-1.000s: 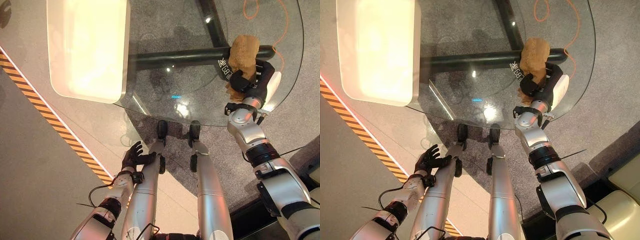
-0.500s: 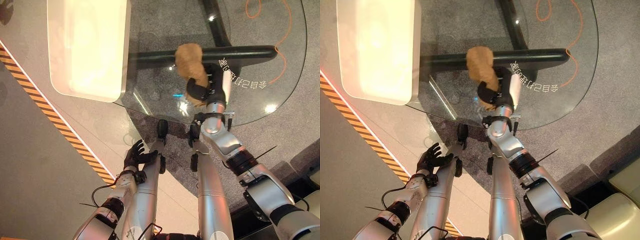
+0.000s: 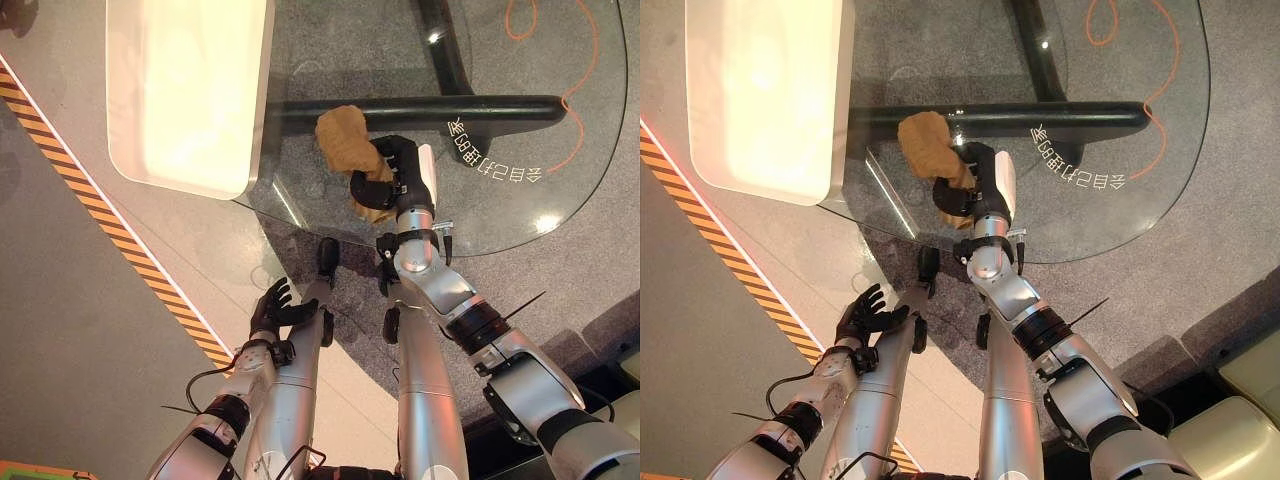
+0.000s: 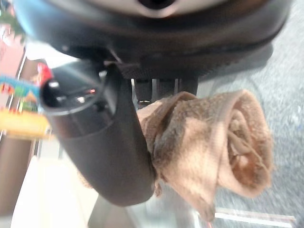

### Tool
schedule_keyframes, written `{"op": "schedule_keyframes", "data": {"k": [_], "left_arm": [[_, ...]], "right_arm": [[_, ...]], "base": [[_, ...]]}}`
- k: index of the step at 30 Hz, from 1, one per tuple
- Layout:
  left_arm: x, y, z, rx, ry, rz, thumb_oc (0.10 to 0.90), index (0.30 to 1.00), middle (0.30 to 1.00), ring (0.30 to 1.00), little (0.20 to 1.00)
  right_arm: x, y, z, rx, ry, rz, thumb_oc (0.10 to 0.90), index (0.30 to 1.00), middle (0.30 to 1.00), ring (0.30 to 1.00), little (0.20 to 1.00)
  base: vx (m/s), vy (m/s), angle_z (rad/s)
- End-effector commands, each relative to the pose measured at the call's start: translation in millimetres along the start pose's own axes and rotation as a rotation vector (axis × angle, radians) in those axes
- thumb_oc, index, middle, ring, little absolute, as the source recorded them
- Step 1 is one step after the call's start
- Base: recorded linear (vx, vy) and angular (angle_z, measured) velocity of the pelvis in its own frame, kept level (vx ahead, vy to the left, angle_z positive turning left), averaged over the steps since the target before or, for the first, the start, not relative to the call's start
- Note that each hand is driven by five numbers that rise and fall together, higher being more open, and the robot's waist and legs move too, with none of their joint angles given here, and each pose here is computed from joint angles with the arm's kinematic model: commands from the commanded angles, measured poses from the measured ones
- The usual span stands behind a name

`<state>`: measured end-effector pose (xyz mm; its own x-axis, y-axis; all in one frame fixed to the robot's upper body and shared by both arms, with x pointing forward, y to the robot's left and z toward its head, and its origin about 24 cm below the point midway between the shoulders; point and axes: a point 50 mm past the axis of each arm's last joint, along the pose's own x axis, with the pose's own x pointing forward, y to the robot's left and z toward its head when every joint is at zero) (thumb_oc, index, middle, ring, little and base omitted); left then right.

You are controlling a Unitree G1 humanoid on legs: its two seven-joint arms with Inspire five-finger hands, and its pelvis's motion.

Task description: Wipe the table with a cloth and put it in the basket.

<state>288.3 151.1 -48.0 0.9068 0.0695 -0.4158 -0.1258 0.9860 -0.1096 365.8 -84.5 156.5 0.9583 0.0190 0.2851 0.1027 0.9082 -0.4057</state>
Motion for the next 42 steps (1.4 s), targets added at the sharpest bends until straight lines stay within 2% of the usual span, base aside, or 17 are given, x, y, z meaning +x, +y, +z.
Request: {"op": "schedule_keyframes", "data": {"k": [1,7,14,23,33,39,42], "left_arm": [[-25,-8,-55,0.005,0.171,-0.002,0.8,0.9,0.9,0.9,0.9],[-26,-3,-55,0.026,0.174,0.0,0.8,0.9,0.9,0.9,0.9],[-25,-1,-51,0.027,0.173,-0.009,0.8,0.9,0.9,0.9,0.9],[-25,-3,-53,0.025,0.182,0.0,0.8,0.9,0.9,0.9,0.9],[-26,0,-54,0.019,0.187,0.015,0.8,0.9,0.9,0.9,0.9],[-26,3,-53,0.015,0.179,0.018,0.8,0.9,0.9,0.9,0.9],[-26,10,-53,0.016,0.182,0.034,0.8,0.9,0.9,0.9,0.9]], "right_arm": [[-28,44,41,0.095,-0.203,0.229,0.1,0.3,0.3,0.3,0.2],[-36,53,60,0.013,-0.31,0.445,0.1,0.3,0.3,0.3,0.2],[-35,51,68,0.015,-0.32,0.439,0.1,0.3,0.3,0.3,0.2],[-27,37,66,0.051,-0.301,0.293,0.1,0.3,0.3,0.3,0.2],[-15,4,78,0.1,-0.342,0.081,0.1,0.3,0.3,0.3,0.2],[-4,-15,71,-0.035,-0.288,-0.011,0.1,0.3,0.3,0.3,0.2],[9,-38,62,-0.094,-0.203,-0.114,0.1,0.3,0.3,0.3,0.2]], "base": [[0.01,-0.024,0.09],[0.01,-0.038,0.09],[0.0,-0.003,0.01],[0.0,0.0,0.0],[0.0,0.0,0.0],[0.0,0.0,-0.01],[0.0,-0.002,-0.02]]}}
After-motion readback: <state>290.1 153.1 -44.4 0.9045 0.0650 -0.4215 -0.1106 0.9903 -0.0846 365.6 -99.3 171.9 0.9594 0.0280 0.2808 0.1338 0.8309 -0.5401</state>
